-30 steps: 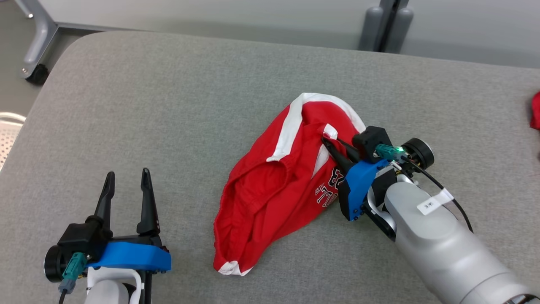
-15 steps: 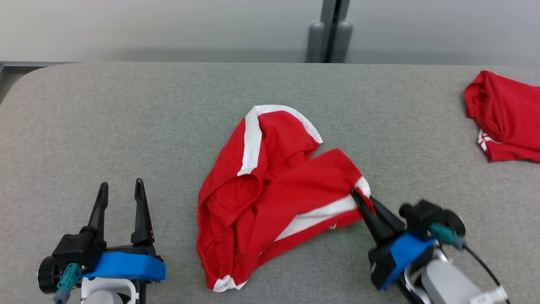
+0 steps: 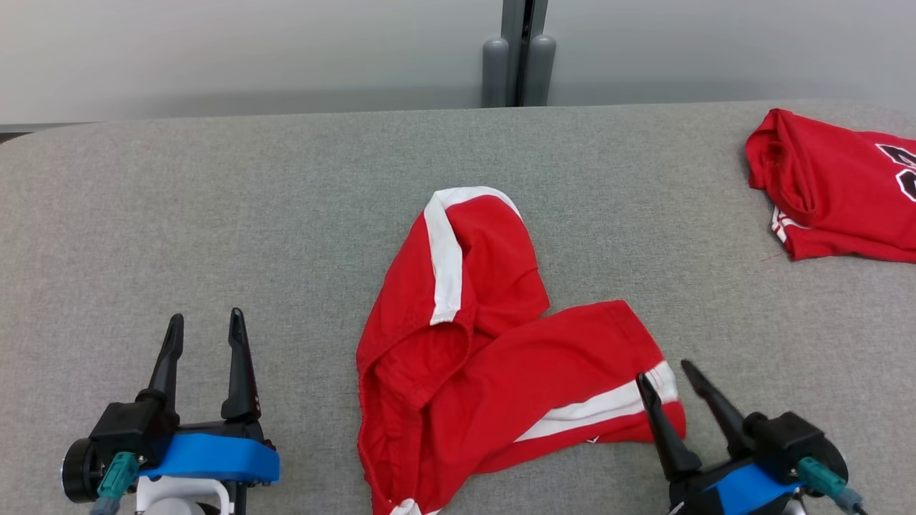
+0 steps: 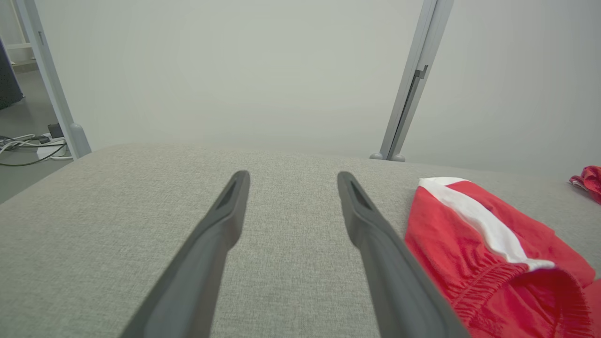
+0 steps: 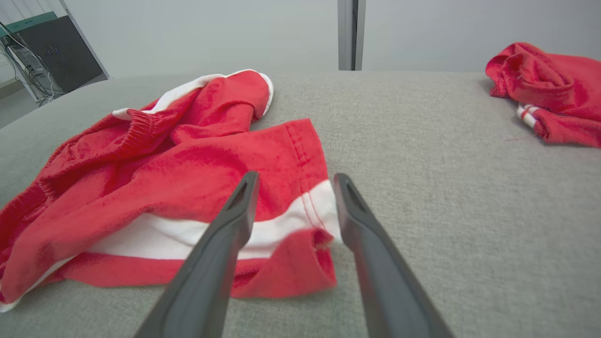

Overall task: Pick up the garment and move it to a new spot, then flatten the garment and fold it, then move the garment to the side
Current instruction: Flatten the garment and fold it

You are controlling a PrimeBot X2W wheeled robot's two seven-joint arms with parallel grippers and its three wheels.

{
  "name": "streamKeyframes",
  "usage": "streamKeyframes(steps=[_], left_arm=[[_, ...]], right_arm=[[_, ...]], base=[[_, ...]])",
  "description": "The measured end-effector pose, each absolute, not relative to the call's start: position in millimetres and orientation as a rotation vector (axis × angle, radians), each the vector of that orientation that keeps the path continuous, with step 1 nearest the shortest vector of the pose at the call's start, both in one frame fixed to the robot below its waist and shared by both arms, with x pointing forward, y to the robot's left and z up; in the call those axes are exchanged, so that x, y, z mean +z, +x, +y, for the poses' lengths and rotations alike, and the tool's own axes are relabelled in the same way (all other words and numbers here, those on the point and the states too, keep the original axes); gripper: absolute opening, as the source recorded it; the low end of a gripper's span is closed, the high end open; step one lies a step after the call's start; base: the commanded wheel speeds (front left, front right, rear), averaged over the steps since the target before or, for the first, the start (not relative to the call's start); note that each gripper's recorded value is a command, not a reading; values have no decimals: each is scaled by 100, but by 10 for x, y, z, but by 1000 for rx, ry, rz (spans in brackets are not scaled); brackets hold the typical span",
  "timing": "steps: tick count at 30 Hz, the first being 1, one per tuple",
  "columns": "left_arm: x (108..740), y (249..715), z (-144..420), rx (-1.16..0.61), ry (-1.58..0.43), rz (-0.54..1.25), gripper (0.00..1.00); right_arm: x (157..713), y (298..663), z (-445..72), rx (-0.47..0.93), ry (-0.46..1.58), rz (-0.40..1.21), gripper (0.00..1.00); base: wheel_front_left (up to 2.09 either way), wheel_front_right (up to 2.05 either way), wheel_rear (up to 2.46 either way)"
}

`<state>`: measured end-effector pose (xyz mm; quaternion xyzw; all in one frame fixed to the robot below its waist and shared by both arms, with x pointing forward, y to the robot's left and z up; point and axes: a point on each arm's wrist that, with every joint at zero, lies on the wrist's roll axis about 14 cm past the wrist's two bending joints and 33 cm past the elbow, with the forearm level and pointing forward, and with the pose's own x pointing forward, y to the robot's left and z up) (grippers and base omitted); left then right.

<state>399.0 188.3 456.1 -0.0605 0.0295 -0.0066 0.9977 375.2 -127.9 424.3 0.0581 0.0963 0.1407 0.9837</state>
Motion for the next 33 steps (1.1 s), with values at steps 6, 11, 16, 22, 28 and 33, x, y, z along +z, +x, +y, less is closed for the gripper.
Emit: streamKeyframes(steps=[6,11,16,22,28,33], left_arm=[[4593,3981,1870,-22,-111,51,100],[4632,3958,1870,-26,-104,42,100],[4663,3913,1885,-25,-96,35,100],[4651,3842,1918,-23,-79,42,100],[4626,3782,1934,-21,-71,52,100],[4635,3772,1937,-22,-67,50,100]], right_arm=[[4759,3942,-1440,207,122,12,100],[5253,4036,-1524,162,119,-150,100],[5238,3980,-1485,164,109,-144,100],[4967,3877,-1438,169,103,-57,100],[4864,3838,-1441,166,100,-24,100],[4840,3818,-1433,168,100,-15,100]], base=[[0,0,0],[0,0,0],[0,0,0],[0,0,0],[0,0,0],[0,0,0]])
